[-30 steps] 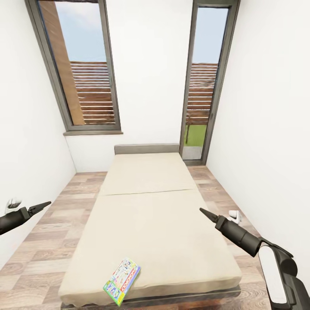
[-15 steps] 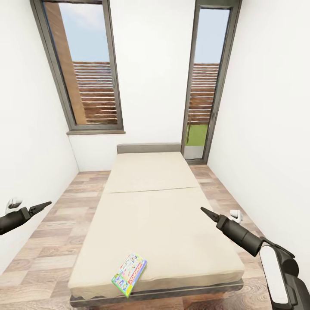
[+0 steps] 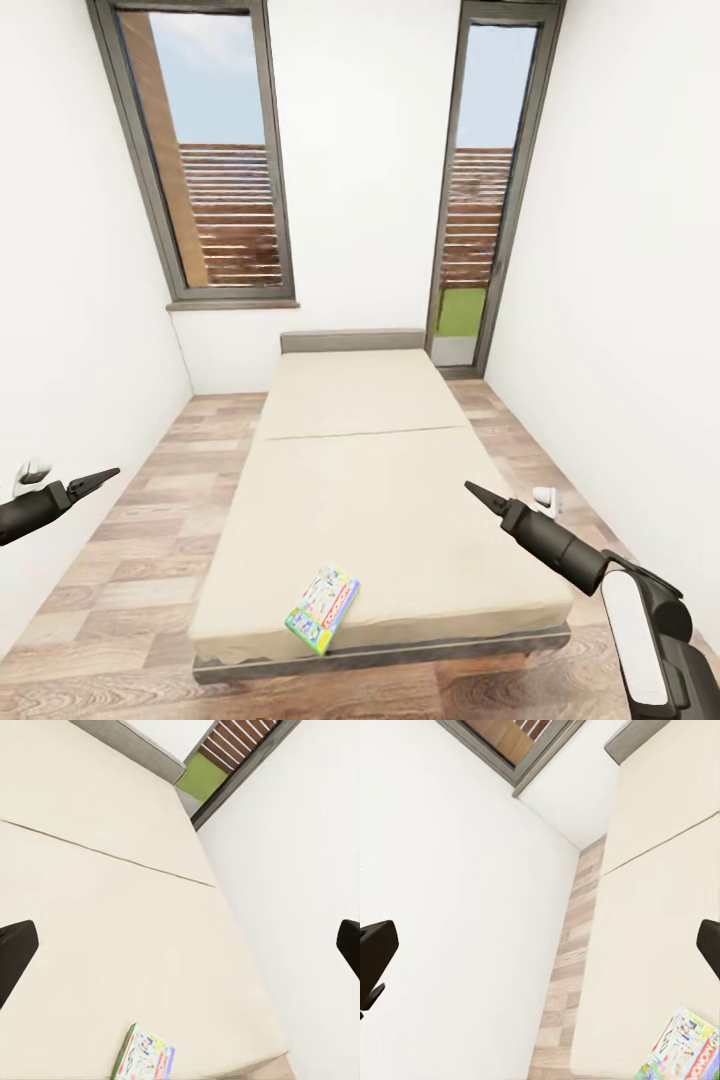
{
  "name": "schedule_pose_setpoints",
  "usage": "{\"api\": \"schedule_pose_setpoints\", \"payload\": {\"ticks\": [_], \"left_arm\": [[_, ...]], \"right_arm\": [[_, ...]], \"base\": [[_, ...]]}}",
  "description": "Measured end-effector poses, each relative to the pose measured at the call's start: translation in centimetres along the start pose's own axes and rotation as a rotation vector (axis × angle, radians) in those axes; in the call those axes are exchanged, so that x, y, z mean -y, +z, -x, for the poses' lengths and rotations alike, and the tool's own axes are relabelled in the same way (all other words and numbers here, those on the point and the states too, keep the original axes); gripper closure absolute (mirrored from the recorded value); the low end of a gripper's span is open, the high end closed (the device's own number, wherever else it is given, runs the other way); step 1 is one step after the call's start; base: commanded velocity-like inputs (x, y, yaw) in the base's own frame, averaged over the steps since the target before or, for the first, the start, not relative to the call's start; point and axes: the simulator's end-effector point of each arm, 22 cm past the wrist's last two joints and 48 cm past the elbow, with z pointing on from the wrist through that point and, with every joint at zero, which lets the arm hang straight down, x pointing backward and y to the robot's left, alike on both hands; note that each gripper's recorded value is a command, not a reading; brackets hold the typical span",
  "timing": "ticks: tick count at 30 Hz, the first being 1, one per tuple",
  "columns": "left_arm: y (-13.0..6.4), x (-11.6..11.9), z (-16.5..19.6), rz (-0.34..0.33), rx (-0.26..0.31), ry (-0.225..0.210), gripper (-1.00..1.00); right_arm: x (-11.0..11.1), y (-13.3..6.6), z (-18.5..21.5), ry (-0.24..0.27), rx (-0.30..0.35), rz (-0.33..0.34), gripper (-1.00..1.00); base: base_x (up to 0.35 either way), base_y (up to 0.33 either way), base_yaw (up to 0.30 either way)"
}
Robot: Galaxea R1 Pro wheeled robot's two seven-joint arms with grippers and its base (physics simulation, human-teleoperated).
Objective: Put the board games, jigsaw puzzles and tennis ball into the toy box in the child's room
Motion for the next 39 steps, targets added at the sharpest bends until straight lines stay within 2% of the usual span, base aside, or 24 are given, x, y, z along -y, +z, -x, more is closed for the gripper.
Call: {"api": "schedule_pose_setpoints", "payload": {"ticks": [24,39], "left_arm": [[0.02,0.04,-0.03,-0.001,0.0,-0.001,-1.0],[0.33,0.24,-0.33,-0.007,-0.001,-0.004,-1.0]], "right_arm": [[-0.05,0.1,-0.2,-0.004,-0.006,-0.001,-1.0],[-0.02,0.1,-0.29,-0.004,-0.007,-0.003,-1.0]], "base": [[-0.11,0.192,0.0],[-0.012,0.018,0.0]]}}
